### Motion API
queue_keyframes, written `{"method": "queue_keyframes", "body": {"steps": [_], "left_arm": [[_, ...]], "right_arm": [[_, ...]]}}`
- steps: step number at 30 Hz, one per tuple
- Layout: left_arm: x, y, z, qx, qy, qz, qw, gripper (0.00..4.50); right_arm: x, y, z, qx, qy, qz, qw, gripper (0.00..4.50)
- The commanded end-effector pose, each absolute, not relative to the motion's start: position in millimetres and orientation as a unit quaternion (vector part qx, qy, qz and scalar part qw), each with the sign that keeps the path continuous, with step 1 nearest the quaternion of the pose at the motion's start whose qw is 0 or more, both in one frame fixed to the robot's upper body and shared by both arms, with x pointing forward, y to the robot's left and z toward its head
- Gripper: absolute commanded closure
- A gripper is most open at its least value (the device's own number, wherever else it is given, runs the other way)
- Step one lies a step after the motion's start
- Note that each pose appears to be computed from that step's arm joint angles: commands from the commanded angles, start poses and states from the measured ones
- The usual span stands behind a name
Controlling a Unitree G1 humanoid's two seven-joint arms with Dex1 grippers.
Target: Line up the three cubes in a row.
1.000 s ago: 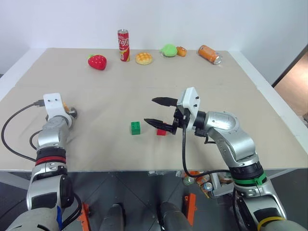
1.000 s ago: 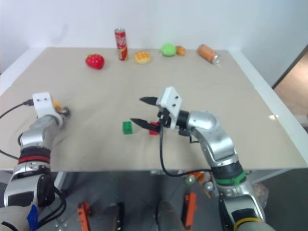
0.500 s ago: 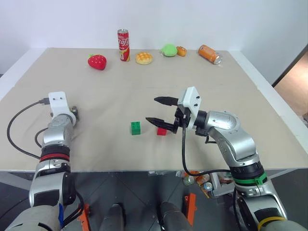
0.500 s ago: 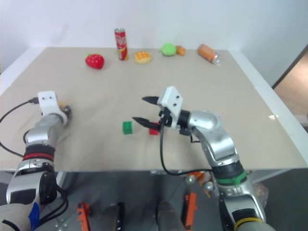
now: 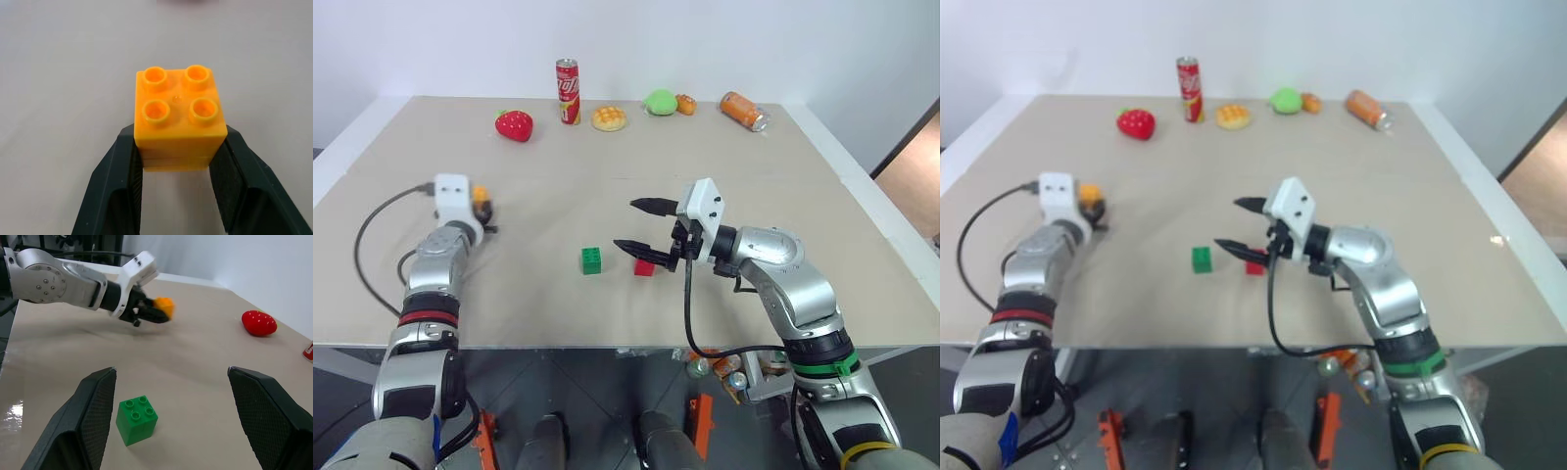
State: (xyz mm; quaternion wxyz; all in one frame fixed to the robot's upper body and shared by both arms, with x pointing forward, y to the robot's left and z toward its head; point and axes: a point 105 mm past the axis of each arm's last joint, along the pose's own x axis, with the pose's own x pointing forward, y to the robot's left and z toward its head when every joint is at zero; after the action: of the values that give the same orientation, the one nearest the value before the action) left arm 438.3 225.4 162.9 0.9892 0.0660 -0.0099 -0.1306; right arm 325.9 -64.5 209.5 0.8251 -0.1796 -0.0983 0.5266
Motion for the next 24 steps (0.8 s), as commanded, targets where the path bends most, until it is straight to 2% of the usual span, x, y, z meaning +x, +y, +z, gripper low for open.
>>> {"method": "queue_keyframes", "body": {"steps": [1,6,10,15,24], "left_arm": [[412,185,176,0.131,-0.062,-0.334,0.931,3.18],[373,168,141,0.224,-0.025,-0.511,0.830,3.18],[361,173,120,0.268,0.014,-0.563,0.781,3.18],[371,185,117,0.274,0.040,-0.551,0.787,3.18],[368,180,121,0.233,0.036,-0.585,0.776,3.18]], "right_arm": [[321,-78,221,-0.183,-0.116,0.505,0.835,0.71],[312,-105,209,-0.182,-0.084,0.484,0.852,0.71],[313,-126,205,-0.184,-0.066,0.451,0.871,0.71],[308,-139,203,-0.188,-0.059,0.429,0.882,0.71],[304,-139,205,-0.188,-0.057,0.421,0.885,0.71]]}}
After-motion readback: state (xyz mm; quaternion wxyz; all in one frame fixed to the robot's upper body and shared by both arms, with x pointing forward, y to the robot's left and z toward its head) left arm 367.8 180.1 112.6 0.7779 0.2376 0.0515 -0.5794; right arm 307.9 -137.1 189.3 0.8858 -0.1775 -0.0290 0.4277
